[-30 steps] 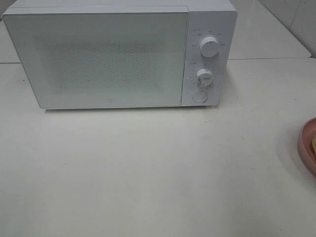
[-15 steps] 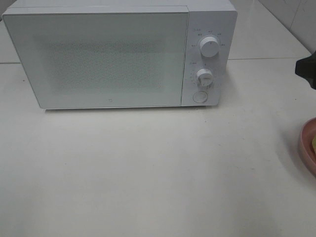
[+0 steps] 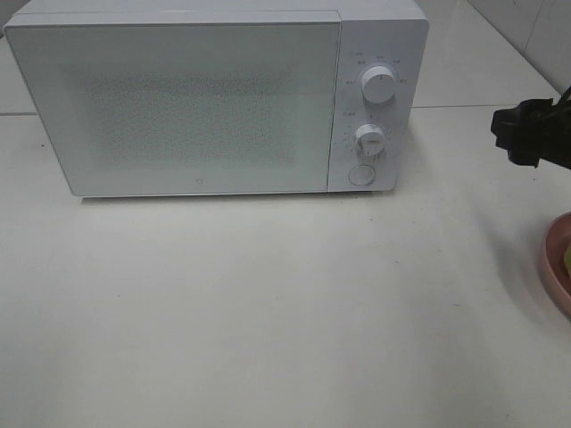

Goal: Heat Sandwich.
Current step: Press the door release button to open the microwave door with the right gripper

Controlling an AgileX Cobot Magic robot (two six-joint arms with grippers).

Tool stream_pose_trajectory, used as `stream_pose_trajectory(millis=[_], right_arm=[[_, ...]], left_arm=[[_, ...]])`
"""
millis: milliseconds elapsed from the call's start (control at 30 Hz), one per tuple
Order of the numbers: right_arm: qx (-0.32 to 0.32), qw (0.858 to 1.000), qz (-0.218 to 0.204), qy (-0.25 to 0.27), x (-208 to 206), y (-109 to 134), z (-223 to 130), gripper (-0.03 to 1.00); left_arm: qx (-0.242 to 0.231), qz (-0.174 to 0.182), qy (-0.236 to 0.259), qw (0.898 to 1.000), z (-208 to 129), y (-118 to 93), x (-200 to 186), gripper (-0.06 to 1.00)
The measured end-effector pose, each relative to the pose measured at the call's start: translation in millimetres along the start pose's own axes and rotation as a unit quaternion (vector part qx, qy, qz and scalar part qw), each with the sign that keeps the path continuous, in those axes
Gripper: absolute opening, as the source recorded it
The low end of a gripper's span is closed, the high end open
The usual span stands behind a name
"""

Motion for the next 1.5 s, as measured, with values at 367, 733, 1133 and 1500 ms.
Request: stream_pose_trajectory(millis=[367,733,1133,1500], right_arm=[[-0.023,1.0,0.009,-0.004,16.3,34.0,-26.4,0.76],[-0.023,0.999,0.034,0.0,20.0,67.9,-46.8,0.76],[-0.038,0.999,0.03,0.009,19.8,93.9,-76.2,0.76],[-0.034,0.999,0.03,0.008,18.4,98.7,-80.4,0.76]], left_arm=[[0.0,0.0,0.0,1.0,0.0,0.0,0.0,0.99],[0.0,0.0,0.0,1.0,0.0,0.0,0.0,0.99],[0.0,0.0,0.0,1.0,0.0,0.0,0.0,0.99],[0.0,0.0,0.0,1.0,0.0,0.0,0.0,0.99]])
Point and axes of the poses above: a point on each arm's last joint axis where the gripper is mounted, x pointing out along that axis toward the gripper, y along the wrist's bending axis when the last joint is at zero, z = x × y, the point moved 9 cm from there along x, pointing out along that axis toward the gripper, and after that the axes turned 11 degrees about x, right-handed, at the moved point
